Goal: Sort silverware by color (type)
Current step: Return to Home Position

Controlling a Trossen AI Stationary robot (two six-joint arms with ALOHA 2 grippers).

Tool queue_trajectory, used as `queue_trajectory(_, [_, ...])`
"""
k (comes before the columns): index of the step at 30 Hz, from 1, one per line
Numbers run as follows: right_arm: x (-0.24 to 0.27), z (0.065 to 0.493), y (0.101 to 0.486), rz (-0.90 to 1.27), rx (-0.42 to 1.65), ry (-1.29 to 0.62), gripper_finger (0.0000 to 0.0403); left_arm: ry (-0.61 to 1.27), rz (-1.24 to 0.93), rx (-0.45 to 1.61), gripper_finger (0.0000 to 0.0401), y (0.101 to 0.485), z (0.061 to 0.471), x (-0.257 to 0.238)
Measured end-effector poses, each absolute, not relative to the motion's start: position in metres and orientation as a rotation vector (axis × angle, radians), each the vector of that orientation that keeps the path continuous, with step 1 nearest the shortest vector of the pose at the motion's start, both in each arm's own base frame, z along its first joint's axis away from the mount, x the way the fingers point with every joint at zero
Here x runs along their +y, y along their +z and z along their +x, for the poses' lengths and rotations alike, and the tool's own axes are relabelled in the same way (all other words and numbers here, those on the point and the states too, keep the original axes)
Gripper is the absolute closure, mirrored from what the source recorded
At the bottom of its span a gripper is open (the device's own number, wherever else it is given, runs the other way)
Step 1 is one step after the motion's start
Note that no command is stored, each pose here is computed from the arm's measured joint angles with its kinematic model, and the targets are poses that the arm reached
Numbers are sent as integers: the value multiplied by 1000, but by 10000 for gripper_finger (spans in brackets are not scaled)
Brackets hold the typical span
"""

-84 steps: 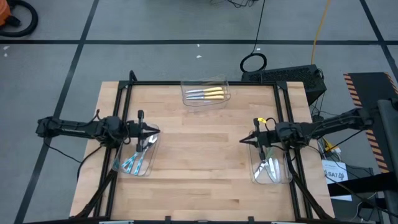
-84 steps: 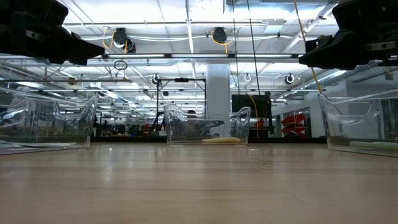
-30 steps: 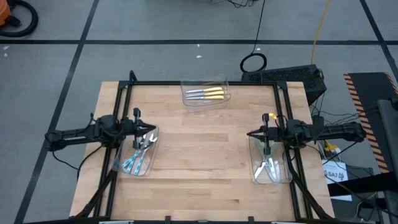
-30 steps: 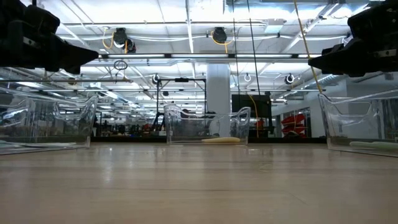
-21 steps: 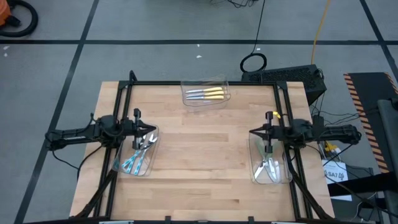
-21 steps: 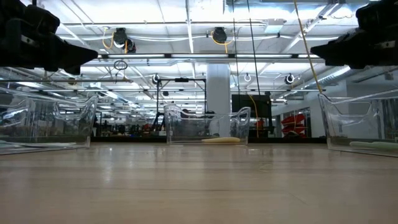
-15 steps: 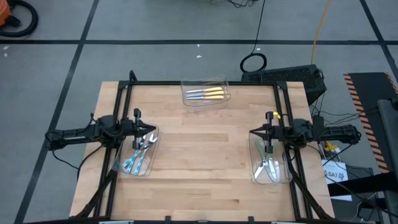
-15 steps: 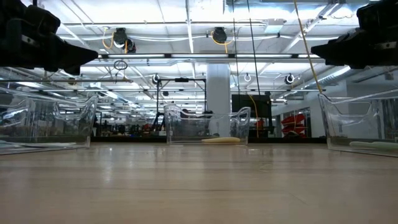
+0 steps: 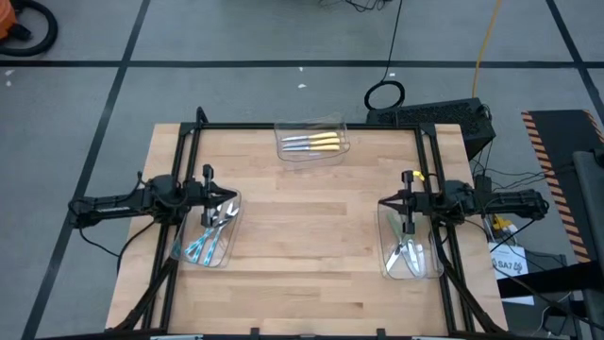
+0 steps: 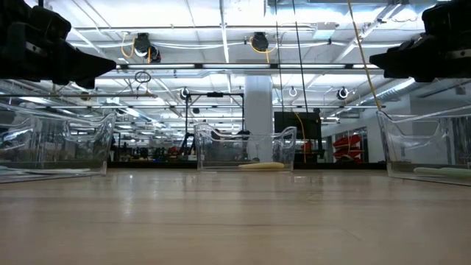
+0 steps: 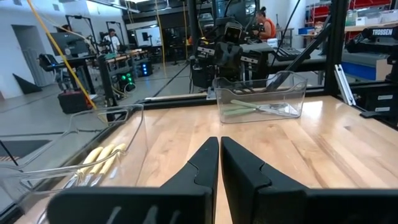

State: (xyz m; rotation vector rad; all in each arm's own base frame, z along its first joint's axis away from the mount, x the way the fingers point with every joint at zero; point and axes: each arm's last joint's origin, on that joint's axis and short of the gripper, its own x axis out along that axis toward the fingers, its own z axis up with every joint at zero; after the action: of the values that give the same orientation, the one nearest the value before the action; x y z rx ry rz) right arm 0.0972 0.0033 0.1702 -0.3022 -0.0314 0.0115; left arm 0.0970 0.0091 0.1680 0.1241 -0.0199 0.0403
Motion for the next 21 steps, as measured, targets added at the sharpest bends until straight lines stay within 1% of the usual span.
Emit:
queue_trajectory(6, [0, 97, 173, -302, -54, -26, 399, 41, 148, -26, 375, 169, 97, 9])
queue_trajectory(10, [-3, 97, 169, -299, -11, -52, 399, 45, 159, -32, 375, 169, 97, 9])
queue_trajectory(21, [-6, 98, 168, -268, 9, -76, 399, 62, 150, -24, 375, 169, 97, 11])
